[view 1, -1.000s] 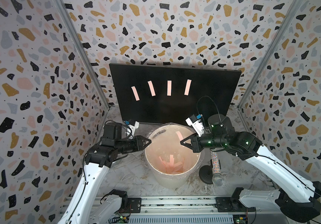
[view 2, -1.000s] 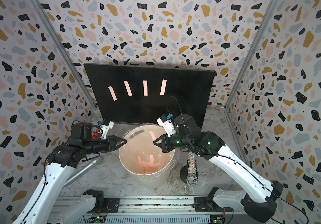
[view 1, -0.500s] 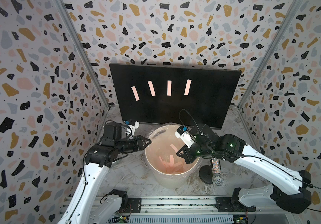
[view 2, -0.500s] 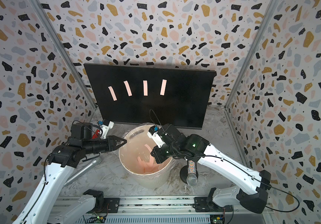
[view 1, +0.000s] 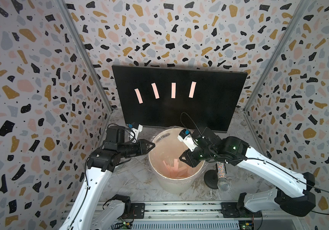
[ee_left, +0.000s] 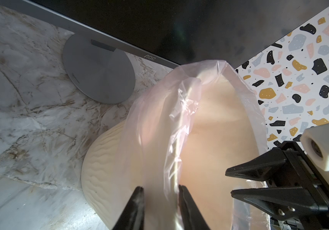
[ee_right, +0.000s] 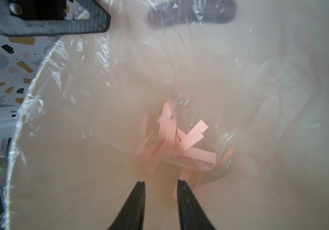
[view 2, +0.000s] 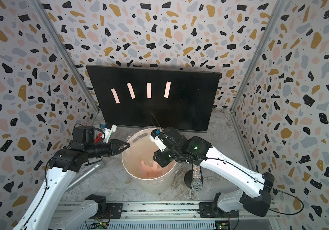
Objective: Remove the sticky note from the monitor
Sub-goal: Place the sticky note in the trash bin, then tear off the sticky note from the monitor, then place the sticky note in the trash bin, then tear off the sticky note from the monitor.
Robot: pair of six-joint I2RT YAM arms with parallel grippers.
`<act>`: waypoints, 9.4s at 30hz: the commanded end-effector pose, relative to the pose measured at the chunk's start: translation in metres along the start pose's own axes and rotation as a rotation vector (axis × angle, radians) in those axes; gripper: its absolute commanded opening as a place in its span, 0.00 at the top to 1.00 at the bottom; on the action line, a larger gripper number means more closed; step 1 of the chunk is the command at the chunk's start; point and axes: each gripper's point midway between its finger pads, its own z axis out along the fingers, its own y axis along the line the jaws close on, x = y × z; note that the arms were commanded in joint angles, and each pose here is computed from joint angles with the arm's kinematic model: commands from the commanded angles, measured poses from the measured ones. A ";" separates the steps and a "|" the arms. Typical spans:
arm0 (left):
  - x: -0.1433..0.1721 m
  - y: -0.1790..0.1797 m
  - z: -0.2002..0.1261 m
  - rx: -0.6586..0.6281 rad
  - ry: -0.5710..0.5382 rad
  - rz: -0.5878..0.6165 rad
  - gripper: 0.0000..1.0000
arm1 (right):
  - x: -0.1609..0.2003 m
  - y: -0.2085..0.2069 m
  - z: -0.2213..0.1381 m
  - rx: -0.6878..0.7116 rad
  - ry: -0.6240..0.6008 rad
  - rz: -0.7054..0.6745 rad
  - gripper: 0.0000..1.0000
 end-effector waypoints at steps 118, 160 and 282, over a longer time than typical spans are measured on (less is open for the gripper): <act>-0.001 0.002 0.008 0.012 0.026 0.005 0.70 | -0.250 -0.145 -0.107 -0.065 -0.733 0.363 0.89; -0.006 0.000 0.007 0.006 0.021 0.007 0.70 | -0.193 -0.109 -0.117 -0.163 -0.632 0.348 1.00; -0.148 -0.019 -0.064 0.008 -0.476 0.045 0.10 | -0.011 -0.086 -0.086 0.278 -0.067 0.059 0.42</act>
